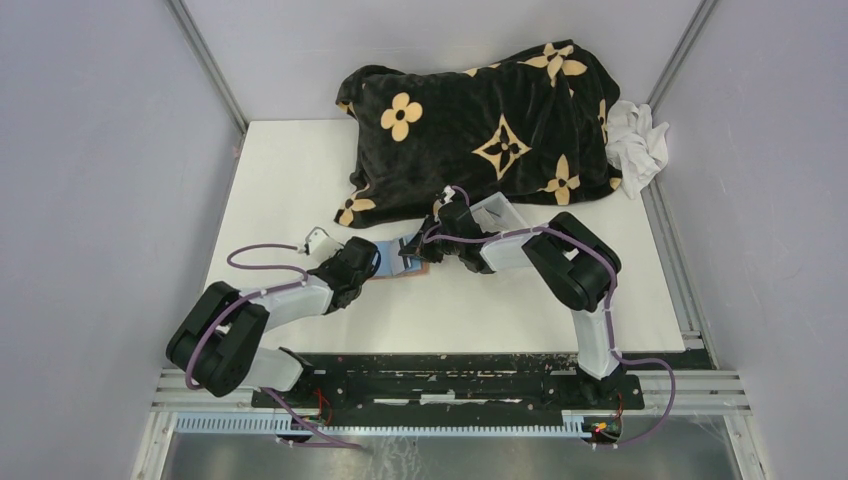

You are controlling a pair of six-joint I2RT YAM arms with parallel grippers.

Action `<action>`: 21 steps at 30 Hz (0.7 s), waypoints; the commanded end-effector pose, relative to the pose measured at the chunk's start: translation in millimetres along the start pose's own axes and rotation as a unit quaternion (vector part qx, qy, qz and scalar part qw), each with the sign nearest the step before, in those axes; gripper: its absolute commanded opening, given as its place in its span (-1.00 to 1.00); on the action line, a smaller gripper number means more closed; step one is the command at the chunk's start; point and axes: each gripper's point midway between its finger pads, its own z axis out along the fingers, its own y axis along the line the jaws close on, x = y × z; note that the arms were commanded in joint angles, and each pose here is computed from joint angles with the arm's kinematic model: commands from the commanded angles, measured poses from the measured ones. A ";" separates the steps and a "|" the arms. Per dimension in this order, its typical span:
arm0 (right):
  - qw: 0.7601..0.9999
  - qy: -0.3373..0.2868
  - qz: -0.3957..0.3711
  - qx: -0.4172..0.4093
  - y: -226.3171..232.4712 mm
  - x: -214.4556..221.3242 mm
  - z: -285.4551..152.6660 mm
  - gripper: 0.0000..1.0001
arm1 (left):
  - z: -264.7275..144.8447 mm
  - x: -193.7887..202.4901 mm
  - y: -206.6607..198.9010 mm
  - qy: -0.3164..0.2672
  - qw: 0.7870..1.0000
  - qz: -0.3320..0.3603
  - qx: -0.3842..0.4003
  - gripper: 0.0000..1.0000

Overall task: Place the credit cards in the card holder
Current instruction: Insert the credit card into the card holder.

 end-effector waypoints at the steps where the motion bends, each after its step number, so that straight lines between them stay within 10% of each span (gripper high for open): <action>1: 1.000 -0.012 0.004 -0.012 -1.1 -5.9 4.2 -0.98 | -4.9 20.0 28.8 0.035 0.999 0.021 -0.035 -0.53; 21: 1.000 -0.021 0.016 -0.002 -17.1 -1.7 6.9 -0.98 | -10.3 37.6 29.3 0.048 0.998 0.031 -0.030 -0.53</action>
